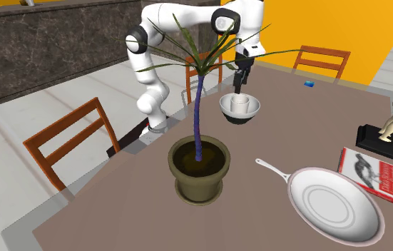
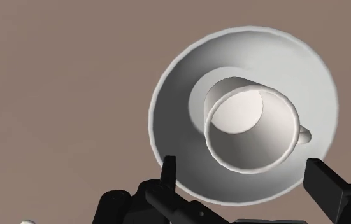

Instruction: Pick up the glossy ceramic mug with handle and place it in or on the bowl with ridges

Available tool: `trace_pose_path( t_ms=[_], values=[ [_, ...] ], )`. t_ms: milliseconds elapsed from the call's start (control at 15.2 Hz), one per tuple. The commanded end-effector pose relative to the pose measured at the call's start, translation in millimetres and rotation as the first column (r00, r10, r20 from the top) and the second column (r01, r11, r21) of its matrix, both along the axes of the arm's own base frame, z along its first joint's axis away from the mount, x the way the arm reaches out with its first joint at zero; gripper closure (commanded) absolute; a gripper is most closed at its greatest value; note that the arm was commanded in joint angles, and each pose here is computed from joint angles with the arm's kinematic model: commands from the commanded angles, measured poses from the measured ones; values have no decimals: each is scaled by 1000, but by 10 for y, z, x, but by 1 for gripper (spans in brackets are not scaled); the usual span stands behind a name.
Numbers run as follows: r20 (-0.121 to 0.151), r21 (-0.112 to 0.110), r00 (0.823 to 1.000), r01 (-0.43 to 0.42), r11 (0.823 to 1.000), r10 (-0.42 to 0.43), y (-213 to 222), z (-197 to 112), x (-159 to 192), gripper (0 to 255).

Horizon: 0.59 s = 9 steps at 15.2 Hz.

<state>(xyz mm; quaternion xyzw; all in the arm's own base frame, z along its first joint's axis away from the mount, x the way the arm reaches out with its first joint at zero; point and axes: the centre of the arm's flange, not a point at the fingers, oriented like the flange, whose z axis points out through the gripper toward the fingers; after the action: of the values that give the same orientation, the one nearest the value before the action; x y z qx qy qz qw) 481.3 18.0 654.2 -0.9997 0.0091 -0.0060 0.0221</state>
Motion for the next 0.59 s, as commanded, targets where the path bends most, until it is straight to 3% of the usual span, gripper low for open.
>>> trace_pose_path(
  t_ms=[0, 528],
  values=[
    [0, 0, 1000, 0, 1000, 0, 13, 236, -7, 0],
    [0, 0, 1000, 0, 1000, 0, 8, 340, -9, 0]
  ],
)
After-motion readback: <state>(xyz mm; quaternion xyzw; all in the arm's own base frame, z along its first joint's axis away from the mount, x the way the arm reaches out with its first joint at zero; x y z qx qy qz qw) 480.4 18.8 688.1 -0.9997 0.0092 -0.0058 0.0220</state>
